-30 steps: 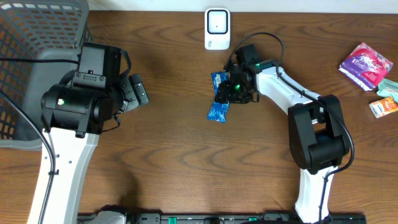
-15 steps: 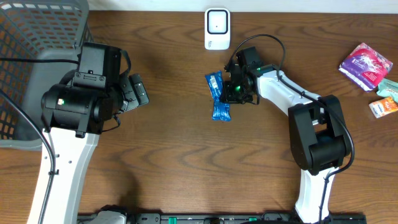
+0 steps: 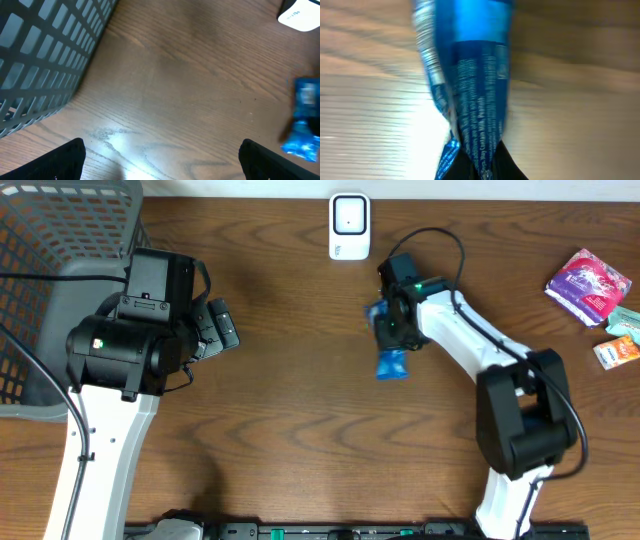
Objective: Scan the item barcode
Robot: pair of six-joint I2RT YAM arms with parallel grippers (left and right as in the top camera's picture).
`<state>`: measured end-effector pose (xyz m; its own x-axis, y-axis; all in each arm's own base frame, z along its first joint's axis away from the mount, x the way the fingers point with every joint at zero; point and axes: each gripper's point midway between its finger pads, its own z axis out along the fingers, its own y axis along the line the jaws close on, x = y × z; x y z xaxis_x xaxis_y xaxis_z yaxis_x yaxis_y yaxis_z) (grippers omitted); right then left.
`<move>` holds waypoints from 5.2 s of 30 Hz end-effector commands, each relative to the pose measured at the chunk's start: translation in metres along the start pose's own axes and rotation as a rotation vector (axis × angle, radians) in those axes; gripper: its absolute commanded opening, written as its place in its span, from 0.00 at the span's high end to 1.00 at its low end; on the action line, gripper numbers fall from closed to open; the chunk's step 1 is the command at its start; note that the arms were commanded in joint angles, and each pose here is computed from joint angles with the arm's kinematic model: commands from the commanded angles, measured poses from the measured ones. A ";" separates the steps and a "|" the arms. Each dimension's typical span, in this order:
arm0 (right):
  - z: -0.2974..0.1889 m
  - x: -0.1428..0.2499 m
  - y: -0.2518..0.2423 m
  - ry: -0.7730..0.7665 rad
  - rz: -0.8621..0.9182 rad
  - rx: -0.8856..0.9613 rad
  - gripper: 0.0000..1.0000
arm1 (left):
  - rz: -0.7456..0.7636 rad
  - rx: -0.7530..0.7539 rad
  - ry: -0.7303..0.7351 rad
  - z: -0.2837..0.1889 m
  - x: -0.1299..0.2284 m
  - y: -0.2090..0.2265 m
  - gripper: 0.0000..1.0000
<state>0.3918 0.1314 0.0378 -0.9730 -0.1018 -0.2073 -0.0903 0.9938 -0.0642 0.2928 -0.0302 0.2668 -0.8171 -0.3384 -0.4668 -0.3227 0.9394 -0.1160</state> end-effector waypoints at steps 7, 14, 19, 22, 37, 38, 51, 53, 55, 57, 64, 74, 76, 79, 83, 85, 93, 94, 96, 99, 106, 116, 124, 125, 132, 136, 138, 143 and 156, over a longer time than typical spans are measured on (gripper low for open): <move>-0.055 -0.020 -0.074 -0.215 0.034 0.615 0.99 | 0.002 -0.011 -0.018 -0.004 -0.003 0.003 0.02; -0.025 -0.019 -0.080 -0.166 -0.057 0.724 0.99 | 0.002 -0.011 -0.018 -0.004 -0.003 0.003 0.02; -0.021 -0.017 -0.057 -0.180 -0.063 0.668 0.99 | 0.002 -0.011 -0.018 -0.004 -0.003 0.003 0.02; -0.021 -0.018 -0.038 -0.211 -0.092 0.647 0.99 | 0.002 -0.011 -0.018 -0.004 -0.003 0.003 0.02; -0.016 0.003 0.068 -0.207 -0.223 0.355 0.77 | 0.002 -0.011 -0.018 -0.004 -0.003 0.003 0.02; -0.019 -0.001 0.066 -0.210 -0.223 0.359 0.70 | 0.002 -0.011 -0.018 -0.004 -0.003 0.003 0.02; 0.008 -0.023 0.026 -0.155 -0.357 0.435 0.47 | 0.002 -0.011 -0.018 -0.004 -0.003 0.003 0.02; 0.013 -0.027 0.012 -0.149 -0.324 0.460 0.45 | 0.002 -0.011 -0.018 -0.004 -0.003 0.003 0.02; 0.019 -0.030 0.003 -0.144 -0.296 0.447 0.43 | 0.002 -0.011 -0.018 -0.004 -0.003 0.003 0.02; 0.023 -0.032 -0.002 -0.138 -0.273 0.426 0.43 | 0.002 -0.011 -0.018 -0.004 -0.003 0.003 0.02; 0.033 -0.033 -0.003 -0.122 -0.261 0.380 0.47 | 0.002 -0.011 -0.018 -0.004 -0.003 0.003 0.02; 0.067 -0.016 -0.002 -0.048 -0.282 0.402 0.54 | 0.002 -0.011 -0.018 -0.004 -0.003 0.003 0.02; 0.073 -0.012 -0.004 -0.033 -0.277 0.416 0.54 | 0.002 -0.011 -0.018 -0.004 -0.003 0.003 0.02; 0.081 -0.007 -0.005 -0.010 -0.283 0.420 0.69 | 0.002 -0.011 -0.018 -0.004 -0.003 0.003 0.02; 0.077 -0.003 -0.005 -0.010 -0.195 0.413 0.99 | 0.002 -0.011 -0.018 -0.004 -0.003 0.003 0.02; 0.074 -0.005 0.001 -0.006 -0.180 0.371 0.99 | 0.002 -0.011 -0.018 -0.004 -0.003 0.003 0.02; 0.024 -0.038 0.034 -0.013 -0.073 0.064 0.99 | 0.002 -0.011 -0.018 -0.004 -0.003 0.003 0.02; 0.014 -0.044 0.041 -0.013 -0.068 -0.010 0.99 | 0.002 -0.011 -0.018 -0.004 -0.003 0.003 0.02; 0.000 -0.053 0.048 -0.015 -0.066 -0.130 0.99 | 0.002 -0.011 -0.018 -0.004 -0.003 0.003 0.02; -0.009 -0.061 0.044 -0.003 -0.013 -0.279 0.99 | 0.002 -0.011 -0.018 -0.004 -0.003 0.003 0.02; -0.025 -0.057 0.022 0.078 0.107 -0.796 0.99 | 0.002 -0.011 -0.018 -0.004 -0.003 0.003 0.02; 0.009 -0.016 -0.081 0.093 0.393 -0.927 0.99 | 0.002 -0.011 -0.018 -0.004 -0.003 0.003 0.02; 0.021 0.010 -0.171 0.168 0.534 -0.638 0.75 | 0.002 -0.011 -0.018 -0.004 -0.003 0.003 0.02; 0.016 0.010 -0.177 0.173 0.540 -0.625 0.71 | 0.002 -0.011 -0.018 -0.004 -0.003 0.003 0.02; -0.018 0.006 -0.175 0.217 0.479 -0.618 0.73 | 0.002 -0.011 -0.018 -0.004 -0.003 0.003 0.02; -0.022 0.013 -0.149 0.271 0.374 -0.630 0.80 | 0.002 -0.011 -0.018 -0.004 -0.003 0.003 0.02; -0.018 0.017 -0.138 0.300 0.324 -0.587 0.72 | 0.002 -0.011 -0.018 -0.004 -0.003 0.003 0.02; -0.003 0.026 -0.138 0.382 0.339 -0.332 0.74 | 0.002 -0.011 -0.018 -0.004 -0.003 0.003 0.02; 0.028 0.041 -0.119 0.413 0.314 -0.086 0.45 | 0.002 -0.011 -0.018 -0.004 -0.003 0.003 0.02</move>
<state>0.3782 0.0183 0.0178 -0.9707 0.1436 0.1926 0.1709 0.9762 0.1332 0.2928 -0.0302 0.2668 -0.8171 -0.3384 -0.4668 -0.3227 0.9394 -0.1160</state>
